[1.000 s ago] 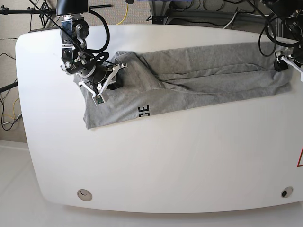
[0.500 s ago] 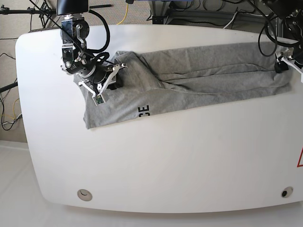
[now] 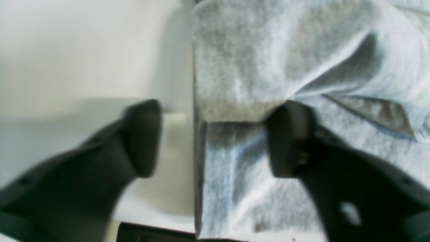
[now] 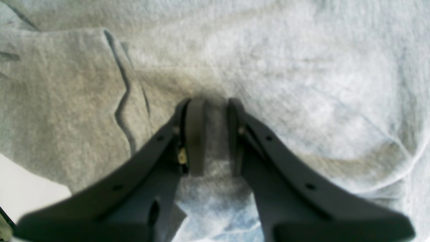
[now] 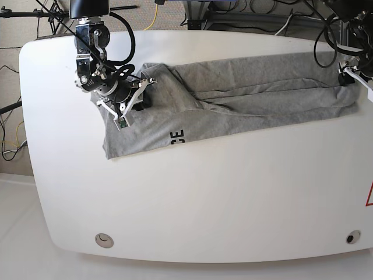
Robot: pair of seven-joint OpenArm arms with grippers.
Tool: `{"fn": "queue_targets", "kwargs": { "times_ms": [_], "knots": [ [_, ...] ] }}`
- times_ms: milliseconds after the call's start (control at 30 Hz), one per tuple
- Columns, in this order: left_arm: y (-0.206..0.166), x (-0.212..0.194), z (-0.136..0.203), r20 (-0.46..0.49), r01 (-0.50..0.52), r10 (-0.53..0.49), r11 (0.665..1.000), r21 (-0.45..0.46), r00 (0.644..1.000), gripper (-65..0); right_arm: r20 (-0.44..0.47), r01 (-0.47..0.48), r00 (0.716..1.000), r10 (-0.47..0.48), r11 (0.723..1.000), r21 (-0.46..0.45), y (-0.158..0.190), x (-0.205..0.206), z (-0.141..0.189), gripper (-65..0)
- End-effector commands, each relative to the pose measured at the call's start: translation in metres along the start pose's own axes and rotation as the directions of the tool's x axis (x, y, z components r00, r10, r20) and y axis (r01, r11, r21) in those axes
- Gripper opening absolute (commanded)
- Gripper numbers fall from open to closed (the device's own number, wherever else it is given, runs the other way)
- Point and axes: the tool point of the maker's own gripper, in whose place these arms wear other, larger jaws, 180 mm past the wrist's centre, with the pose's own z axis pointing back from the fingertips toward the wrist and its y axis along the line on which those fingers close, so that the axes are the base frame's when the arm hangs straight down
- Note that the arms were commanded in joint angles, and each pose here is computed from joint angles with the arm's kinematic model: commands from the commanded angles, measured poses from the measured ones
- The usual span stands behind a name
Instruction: Fold the T-shirt properly
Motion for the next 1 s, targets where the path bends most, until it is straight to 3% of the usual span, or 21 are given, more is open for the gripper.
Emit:
{"fn": "queue_targets", "kwargs": {
  "times_ms": [0,33,100,300,367,500,767,833,967],
  "knots": [
    [0.006,0.01,0.004,0.026,0.013,-0.014,1.0,0.014,1.0,-32.9,0.007,-0.015,1.0,0.015,1.0,-0.01,-0.003,0.006,0.003,-52.9],
    [0.007,0.01,0.004,0.029,0.012,-0.013,1.0,0.014,0.999,-35.4,0.007,-0.015,1.0,0.015,1.0,-0.01,-0.003,0.006,0.003,-52.8],
    [0.009,0.008,0.004,0.031,0.001,-0.001,1.0,0.013,1.0,-46.7,0.006,-0.016,1.0,0.016,1.0,-0.012,-0.003,0.006,0.003,-52.7],
    [0.009,0.008,0.003,0.045,-0.003,0.003,1.0,0.009,0.999,-61.5,0.005,-0.016,1.0,0.016,1.0,-0.011,-0.003,0.006,0.003,-52.7],
    [0.009,0.01,0.003,0.054,-0.002,0.001,1.0,0.008,0.999,-63.1,0.005,-0.016,1.0,0.016,1.0,-0.01,-0.003,0.006,0.003,-52.8],
    [0.001,0.01,0.0,0.055,0.017,-0.016,1.0,-0.006,0.998,-59.2,0.007,-0.01,1.0,0.01,1.0,-0.01,-0.003,0.005,0.003,-52.8],
    [-0.01,0.0,-0.007,0.008,0.035,-0.034,0.999,-0.031,0.999,-40.1,0.004,-0.008,1.0,0.008,1.0,-0.007,-0.002,0.004,0.002,-52.8],
    [-0.011,-0.001,-0.01,0.001,0.012,-0.012,0.999,-0.043,1.0,-32.7,0.005,-0.012,1.0,0.012,1.0,-0.007,-0.001,0.004,0.002,-53.0],
    [-0.016,-0.004,-0.012,-0.008,0.005,-0.006,0.999,-0.054,1.0,-28.0,0.002,-0.012,1.0,0.012,1.0,-0.007,-0.001,0.003,0.002,-53.0]
  ]
}}
